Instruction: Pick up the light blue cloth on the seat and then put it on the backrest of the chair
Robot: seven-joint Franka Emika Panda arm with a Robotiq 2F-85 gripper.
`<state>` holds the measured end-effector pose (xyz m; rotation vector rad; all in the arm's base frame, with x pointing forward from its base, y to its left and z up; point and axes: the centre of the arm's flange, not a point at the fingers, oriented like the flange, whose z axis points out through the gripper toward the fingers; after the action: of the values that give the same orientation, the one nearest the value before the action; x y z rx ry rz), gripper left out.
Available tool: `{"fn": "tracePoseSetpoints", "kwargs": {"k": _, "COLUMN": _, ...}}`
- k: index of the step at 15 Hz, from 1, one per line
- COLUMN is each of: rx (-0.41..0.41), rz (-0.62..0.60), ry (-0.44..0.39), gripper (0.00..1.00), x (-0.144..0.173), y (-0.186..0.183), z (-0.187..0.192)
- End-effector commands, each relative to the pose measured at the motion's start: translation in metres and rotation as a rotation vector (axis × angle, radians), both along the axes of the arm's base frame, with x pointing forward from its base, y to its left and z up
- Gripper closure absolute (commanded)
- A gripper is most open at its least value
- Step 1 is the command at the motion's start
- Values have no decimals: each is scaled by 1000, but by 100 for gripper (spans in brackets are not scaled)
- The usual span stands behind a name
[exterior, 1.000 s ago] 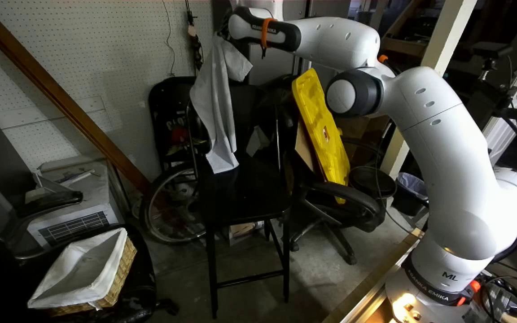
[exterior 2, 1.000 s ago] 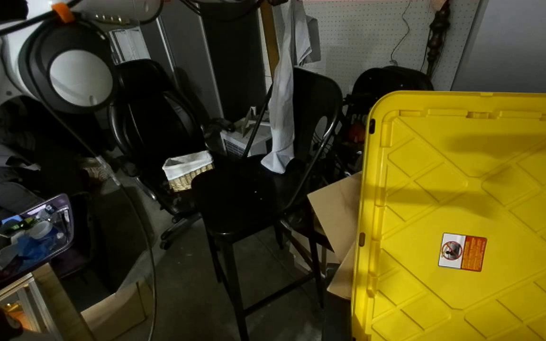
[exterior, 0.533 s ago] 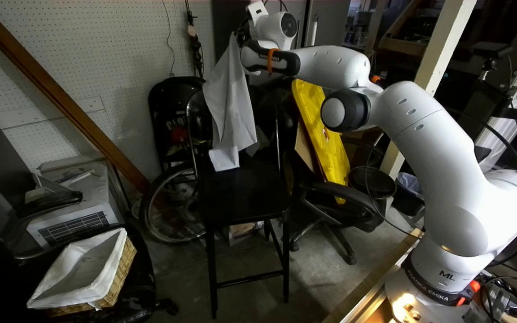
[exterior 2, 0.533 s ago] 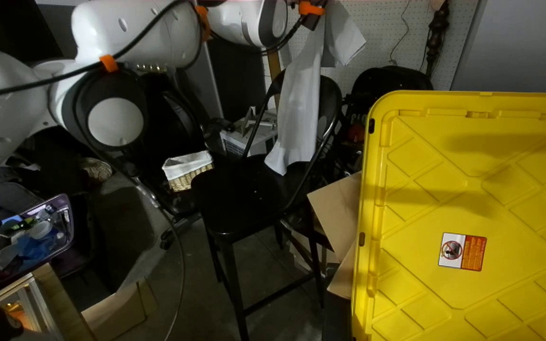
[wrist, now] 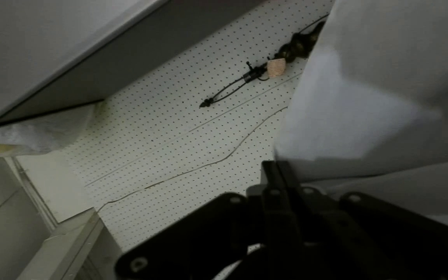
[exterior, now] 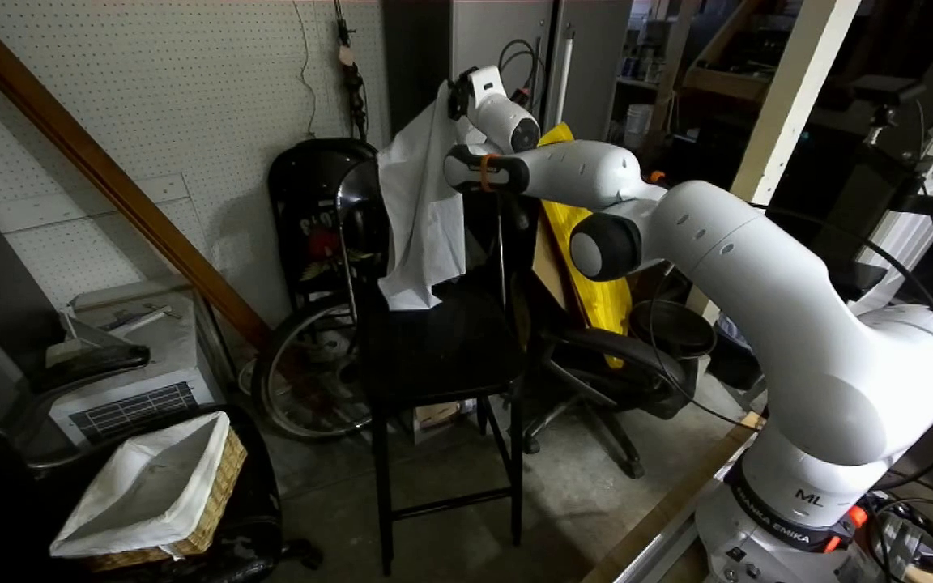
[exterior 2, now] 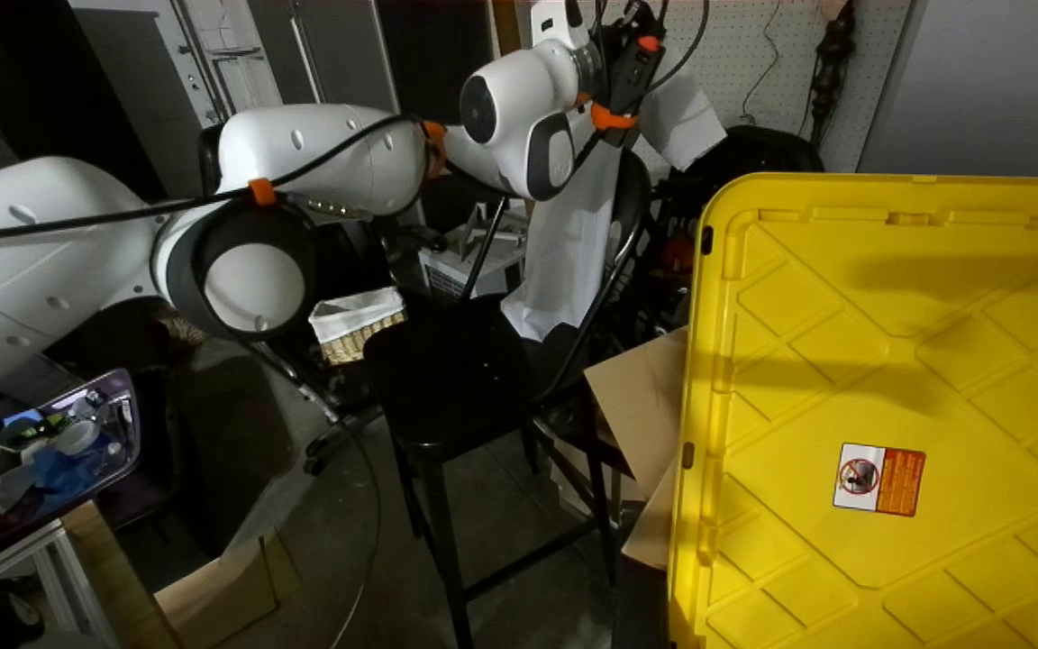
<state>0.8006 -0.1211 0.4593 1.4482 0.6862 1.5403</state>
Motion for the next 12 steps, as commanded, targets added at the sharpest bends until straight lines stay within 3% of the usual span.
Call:
{"fn": "tracePoseSetpoints", "kwargs": {"k": 1, "rx": -11, "rz": -39, "ry": -99, "gripper": 100, "x": 62, "y": -1, "z": 2}}
{"fn": "tracePoseSetpoints", "kwargs": {"k": 4, "rx": -1, "rz": -40, "ry": -88, "gripper": 100, "x": 59, "y": 5, "z": 1}}
{"fn": "tracePoseSetpoints", "kwargs": {"k": 5, "rx": 4, "rz": -38, "ry": -79, "gripper": 74, "x": 59, "y": 8, "z": 1}}
{"fn": "tracePoseSetpoints", "kwargs": {"k": 7, "rx": 7, "rz": -29, "ry": -63, "gripper": 66, "x": 58, "y": 12, "z": -1}}
{"fn": "tracePoseSetpoints", "kwargs": {"k": 12, "rx": -4, "rz": -34, "ry": -54, "gripper": 34, "x": 58, "y": 10, "z": -6}}
